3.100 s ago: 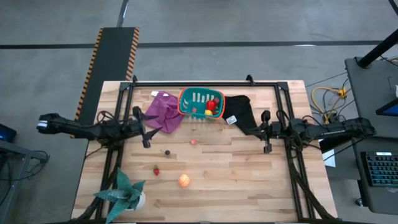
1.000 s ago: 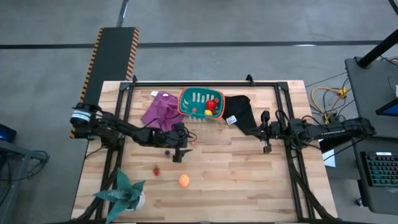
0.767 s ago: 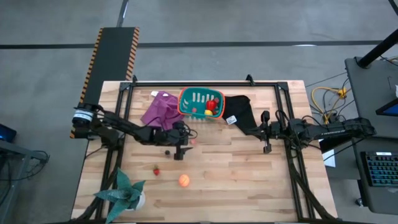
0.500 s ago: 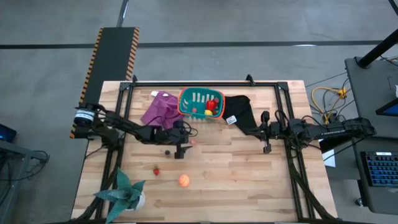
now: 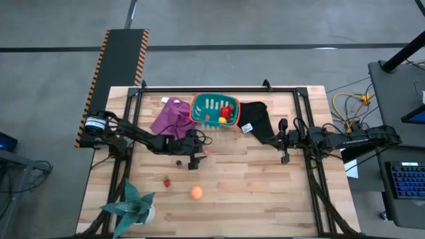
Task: Pick and placing Produce into tupperware
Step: Put the pink peach into the blue bin
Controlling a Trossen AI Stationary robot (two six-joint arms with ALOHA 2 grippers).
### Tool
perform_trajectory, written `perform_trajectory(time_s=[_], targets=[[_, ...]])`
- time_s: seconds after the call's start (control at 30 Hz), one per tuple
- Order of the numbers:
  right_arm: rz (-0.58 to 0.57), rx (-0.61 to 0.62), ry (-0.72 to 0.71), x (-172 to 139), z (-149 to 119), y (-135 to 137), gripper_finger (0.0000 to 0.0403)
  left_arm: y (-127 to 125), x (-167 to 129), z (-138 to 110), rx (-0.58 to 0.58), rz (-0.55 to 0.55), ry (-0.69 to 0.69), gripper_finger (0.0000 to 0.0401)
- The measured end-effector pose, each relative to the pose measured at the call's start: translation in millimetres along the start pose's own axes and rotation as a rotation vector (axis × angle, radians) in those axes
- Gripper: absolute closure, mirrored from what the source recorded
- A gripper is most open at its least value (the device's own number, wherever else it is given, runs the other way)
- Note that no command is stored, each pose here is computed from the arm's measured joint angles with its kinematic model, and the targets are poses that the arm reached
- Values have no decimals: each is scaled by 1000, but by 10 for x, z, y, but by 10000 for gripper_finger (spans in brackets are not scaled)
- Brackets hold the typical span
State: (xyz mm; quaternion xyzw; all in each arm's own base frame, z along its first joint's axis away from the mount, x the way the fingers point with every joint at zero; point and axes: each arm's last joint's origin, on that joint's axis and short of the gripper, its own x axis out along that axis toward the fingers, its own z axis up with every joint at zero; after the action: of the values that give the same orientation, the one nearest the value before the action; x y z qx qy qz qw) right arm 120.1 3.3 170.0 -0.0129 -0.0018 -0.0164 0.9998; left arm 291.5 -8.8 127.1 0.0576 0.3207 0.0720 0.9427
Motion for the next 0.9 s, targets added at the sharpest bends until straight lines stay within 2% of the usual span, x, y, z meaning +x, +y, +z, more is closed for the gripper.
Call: perform_trajectory(time_s=[0.33,0.9], targets=[[0,0,3,0,-3,0,394,-18,124,-69,7,1,44,129],[0,6,28,0,-27,1,394,-34,214,-41,7,1,48,129]])
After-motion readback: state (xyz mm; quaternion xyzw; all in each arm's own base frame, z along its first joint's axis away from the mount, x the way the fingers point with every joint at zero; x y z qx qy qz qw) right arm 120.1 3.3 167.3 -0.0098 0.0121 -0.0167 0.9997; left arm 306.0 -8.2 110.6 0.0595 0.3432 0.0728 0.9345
